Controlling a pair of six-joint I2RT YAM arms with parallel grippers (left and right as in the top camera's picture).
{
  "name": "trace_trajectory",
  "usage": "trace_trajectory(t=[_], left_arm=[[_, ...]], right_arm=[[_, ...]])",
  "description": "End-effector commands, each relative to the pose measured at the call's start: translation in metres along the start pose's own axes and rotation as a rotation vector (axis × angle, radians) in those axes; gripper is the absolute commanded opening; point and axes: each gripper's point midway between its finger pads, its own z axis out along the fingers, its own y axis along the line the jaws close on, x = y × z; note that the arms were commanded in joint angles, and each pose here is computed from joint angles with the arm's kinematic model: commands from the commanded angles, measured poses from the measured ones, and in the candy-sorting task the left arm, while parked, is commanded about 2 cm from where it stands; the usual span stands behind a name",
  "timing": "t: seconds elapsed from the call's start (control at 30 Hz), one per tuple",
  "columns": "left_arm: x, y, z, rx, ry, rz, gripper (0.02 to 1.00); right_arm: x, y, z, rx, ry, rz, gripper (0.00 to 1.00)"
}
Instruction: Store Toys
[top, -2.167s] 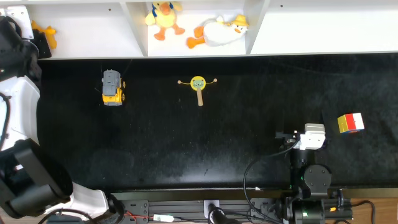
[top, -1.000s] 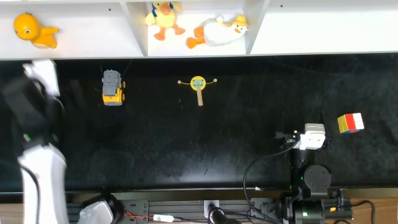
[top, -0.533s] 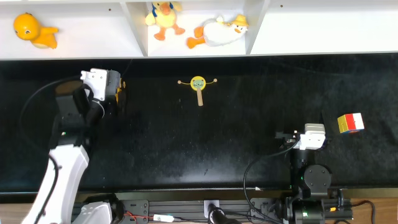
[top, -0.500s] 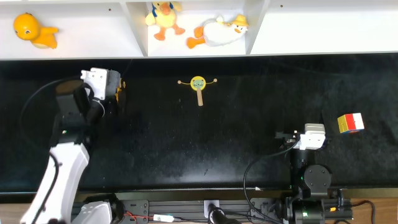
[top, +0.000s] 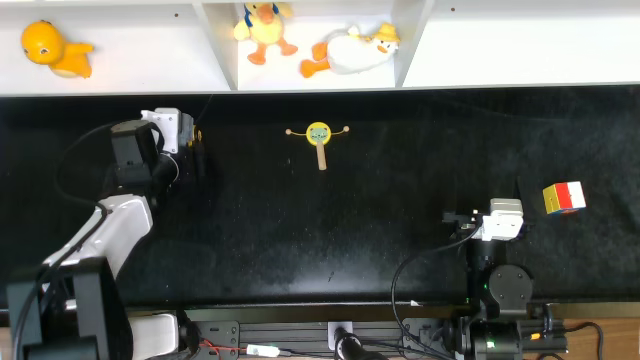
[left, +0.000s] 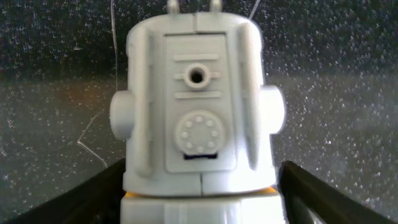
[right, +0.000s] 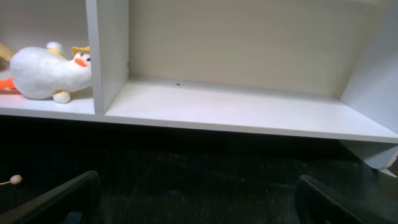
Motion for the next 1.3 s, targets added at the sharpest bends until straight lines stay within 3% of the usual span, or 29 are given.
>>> trace_trajectory(t=[0.03, 0.1, 0.3, 0.53, 0.77, 1.3], left_arm=[[-0.015, -0.001, 0.001, 0.003, -0.031, -0.011, 0.522], [-0.015, -0.001, 0.0, 0.002, -0.032, -0.011, 0.45], [-0.015, 0.007, -0.019, -0.056, -0.034, -0.011, 0.373], [-0.015, 0.007, -0.068, -0.096, -0.086, -0.007, 0.354], [-0.049, 0.0, -0.101, -0.072, -0.205, 0.005, 0.354], [-0.159, -0.006, -0.053, -0.019, -0.272, 0.014, 0.354]], right_arm=[[0.004, 0.001, 0.0, -0.002, 0.001, 0.001, 0.996], [0.004, 0.001, 0.0, -0.002, 0.001, 0.001, 0.996], [0.004, 0.001, 0.0, -0.002, 0.001, 0.001, 0.996], [0.004, 0.001, 0.0, -0.002, 0.001, 0.001, 0.996], [0.004, 0.001, 0.0, -0.002, 0.001, 0.001, 0.993], [0.004, 0.001, 0.0, -0.002, 0.001, 0.001, 0.996]])
